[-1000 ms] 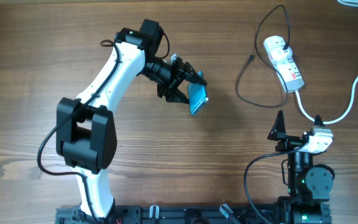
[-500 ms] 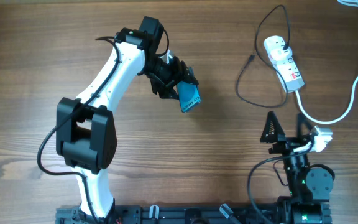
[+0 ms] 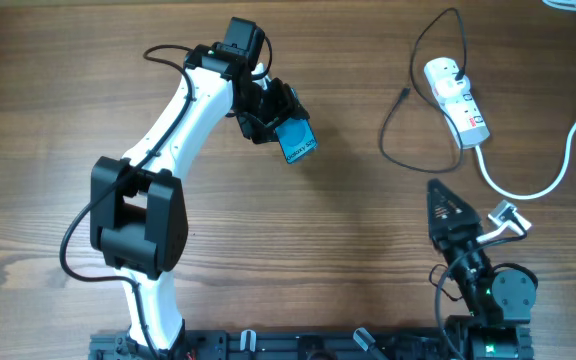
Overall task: Plug charger to phone and switch on socket
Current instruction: 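Reach the right gripper toward the phone held by the left gripper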
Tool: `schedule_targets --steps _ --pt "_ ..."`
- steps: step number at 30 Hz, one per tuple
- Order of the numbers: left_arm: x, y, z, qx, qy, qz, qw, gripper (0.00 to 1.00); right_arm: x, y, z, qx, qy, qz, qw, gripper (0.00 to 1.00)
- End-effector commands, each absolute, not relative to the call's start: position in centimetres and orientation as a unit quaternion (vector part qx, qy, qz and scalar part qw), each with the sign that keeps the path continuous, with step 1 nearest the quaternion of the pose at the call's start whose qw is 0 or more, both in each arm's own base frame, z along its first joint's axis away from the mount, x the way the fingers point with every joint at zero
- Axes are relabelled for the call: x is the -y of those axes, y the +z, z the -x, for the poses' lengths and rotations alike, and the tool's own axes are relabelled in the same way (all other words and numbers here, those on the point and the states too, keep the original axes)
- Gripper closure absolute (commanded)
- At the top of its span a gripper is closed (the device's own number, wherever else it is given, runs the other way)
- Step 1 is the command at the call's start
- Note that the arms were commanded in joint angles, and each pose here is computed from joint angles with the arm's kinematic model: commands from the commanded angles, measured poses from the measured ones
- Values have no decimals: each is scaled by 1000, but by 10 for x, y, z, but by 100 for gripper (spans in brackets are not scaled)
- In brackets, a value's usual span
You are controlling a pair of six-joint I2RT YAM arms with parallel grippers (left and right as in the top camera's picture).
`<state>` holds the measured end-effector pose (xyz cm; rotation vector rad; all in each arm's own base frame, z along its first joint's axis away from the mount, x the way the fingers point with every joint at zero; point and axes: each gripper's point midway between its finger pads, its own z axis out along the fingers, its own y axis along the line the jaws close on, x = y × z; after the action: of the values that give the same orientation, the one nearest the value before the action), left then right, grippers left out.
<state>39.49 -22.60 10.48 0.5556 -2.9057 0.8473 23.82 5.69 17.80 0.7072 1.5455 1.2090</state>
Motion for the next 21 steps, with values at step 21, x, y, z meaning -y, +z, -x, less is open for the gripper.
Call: schedule_targets --steps 21 --pt "244 116 -393 911 303 -268 80 51 -194 141 -312 -804 454 7 383 0"
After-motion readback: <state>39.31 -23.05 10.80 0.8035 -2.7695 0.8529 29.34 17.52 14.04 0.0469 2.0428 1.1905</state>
